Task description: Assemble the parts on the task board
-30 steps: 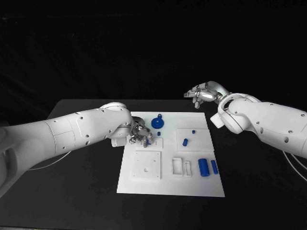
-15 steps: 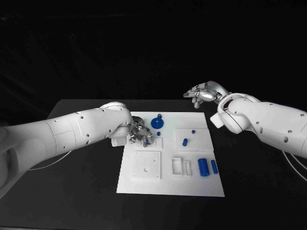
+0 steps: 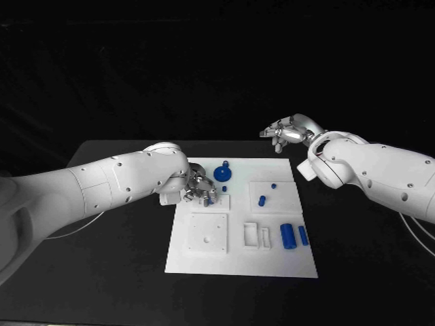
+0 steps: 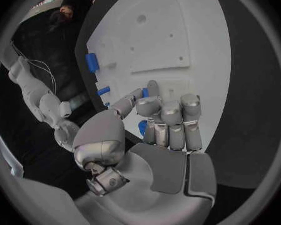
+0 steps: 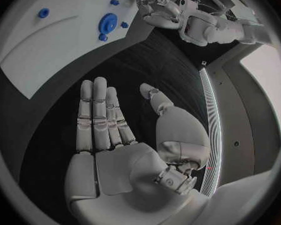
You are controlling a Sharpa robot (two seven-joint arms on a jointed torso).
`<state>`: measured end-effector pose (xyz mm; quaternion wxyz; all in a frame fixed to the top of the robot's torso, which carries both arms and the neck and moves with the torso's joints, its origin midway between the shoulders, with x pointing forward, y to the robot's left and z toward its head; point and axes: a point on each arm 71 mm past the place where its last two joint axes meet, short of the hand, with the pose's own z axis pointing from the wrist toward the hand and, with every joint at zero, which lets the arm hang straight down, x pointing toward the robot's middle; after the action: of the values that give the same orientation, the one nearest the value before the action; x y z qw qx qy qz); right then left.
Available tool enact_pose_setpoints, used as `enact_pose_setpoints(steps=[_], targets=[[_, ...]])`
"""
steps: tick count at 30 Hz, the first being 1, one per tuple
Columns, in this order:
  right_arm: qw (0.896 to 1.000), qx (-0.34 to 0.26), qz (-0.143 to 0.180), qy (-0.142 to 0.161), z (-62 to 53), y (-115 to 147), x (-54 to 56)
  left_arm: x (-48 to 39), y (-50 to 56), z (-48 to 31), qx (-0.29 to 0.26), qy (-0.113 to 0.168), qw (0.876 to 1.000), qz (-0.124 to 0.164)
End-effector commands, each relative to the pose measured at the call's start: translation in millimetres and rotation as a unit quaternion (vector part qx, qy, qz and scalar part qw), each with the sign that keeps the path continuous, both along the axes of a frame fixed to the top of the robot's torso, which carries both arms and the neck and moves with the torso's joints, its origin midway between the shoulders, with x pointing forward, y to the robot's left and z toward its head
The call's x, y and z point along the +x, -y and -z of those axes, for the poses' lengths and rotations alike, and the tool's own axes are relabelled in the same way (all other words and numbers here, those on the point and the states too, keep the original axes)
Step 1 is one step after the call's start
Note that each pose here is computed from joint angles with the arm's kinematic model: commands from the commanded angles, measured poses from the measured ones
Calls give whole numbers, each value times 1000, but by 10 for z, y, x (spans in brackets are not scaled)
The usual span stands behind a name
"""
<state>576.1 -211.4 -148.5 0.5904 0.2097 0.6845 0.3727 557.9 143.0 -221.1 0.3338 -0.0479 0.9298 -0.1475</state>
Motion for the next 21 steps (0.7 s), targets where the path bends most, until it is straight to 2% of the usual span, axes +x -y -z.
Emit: enact_pose_setpoints(steps=[1,21], targets=[[1000,-2,-5,0,-2,-15,-4,2,-26,24,16,-4,1000,-2],[1000,-3,-6,-3,15,-14,-6,12,-66,9,4,9,1000,-17]])
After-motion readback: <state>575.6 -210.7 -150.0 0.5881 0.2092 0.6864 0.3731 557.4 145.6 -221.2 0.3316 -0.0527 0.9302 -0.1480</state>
